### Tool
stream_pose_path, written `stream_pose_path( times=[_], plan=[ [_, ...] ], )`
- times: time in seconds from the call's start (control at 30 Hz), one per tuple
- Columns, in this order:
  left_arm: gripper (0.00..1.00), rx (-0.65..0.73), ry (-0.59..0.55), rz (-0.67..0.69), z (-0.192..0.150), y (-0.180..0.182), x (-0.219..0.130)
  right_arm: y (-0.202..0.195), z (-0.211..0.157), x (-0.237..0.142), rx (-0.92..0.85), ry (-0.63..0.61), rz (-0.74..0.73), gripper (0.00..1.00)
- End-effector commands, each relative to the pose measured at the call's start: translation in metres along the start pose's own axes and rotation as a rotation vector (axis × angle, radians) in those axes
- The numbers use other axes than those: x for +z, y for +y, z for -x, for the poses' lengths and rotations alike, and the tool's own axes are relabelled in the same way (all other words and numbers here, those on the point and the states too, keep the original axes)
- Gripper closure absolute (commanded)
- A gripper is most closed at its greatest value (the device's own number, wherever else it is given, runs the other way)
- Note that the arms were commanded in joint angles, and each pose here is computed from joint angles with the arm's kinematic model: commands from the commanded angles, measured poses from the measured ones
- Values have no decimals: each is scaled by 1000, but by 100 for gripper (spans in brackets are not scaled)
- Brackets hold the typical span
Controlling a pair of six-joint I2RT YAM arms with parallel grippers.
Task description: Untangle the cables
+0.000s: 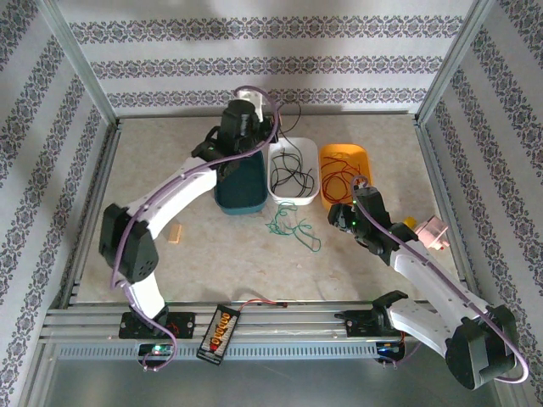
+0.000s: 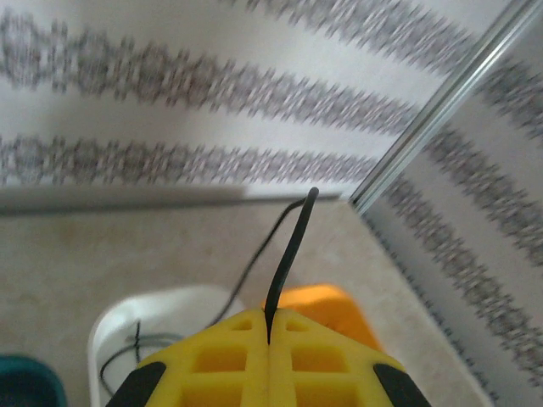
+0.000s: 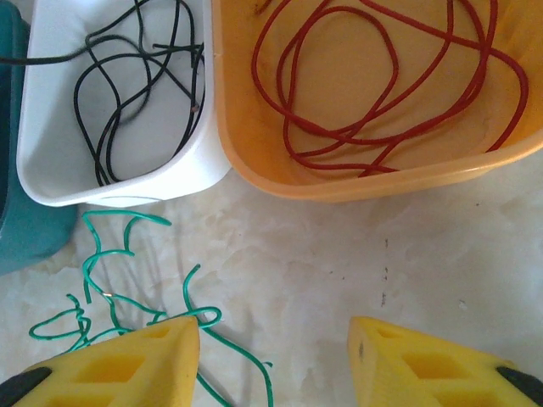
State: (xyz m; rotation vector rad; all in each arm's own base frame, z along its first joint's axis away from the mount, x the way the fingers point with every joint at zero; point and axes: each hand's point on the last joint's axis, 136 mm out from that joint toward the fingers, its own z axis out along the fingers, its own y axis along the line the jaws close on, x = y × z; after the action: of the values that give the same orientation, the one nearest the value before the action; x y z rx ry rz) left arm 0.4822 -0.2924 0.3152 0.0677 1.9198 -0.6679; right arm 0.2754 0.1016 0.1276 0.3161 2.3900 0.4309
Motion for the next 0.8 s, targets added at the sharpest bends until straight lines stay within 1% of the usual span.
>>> stream_pose_path(
  times=[0.0,0.03,0.1,0.27,0.5,0.67,0.77],
  plan=[
    [100,-59,133,32,-48,15,20,-3,-4,-3,-14,18,-3,51],
    [100,-73,182,43,-66,20,28,-4,-6,-2,-19,23,-2,51],
    [100,-77,244,51,-93,23,38,-3,-7,-1,-21,32,-4,51],
    [100,-78,336,146,-132,42,50,-4,-7,3,-16,40,-10,51],
    [100,-50,408,218,-158,60,69,-4,-9,4,-24,52,-12,51],
    [100,-30,435,275,-162,72,88,-3,-10,2,-20,56,-7,50],
    [100,-5,463,360,-166,88,97,-4,-9,1,-23,53,-9,51]
  ],
)
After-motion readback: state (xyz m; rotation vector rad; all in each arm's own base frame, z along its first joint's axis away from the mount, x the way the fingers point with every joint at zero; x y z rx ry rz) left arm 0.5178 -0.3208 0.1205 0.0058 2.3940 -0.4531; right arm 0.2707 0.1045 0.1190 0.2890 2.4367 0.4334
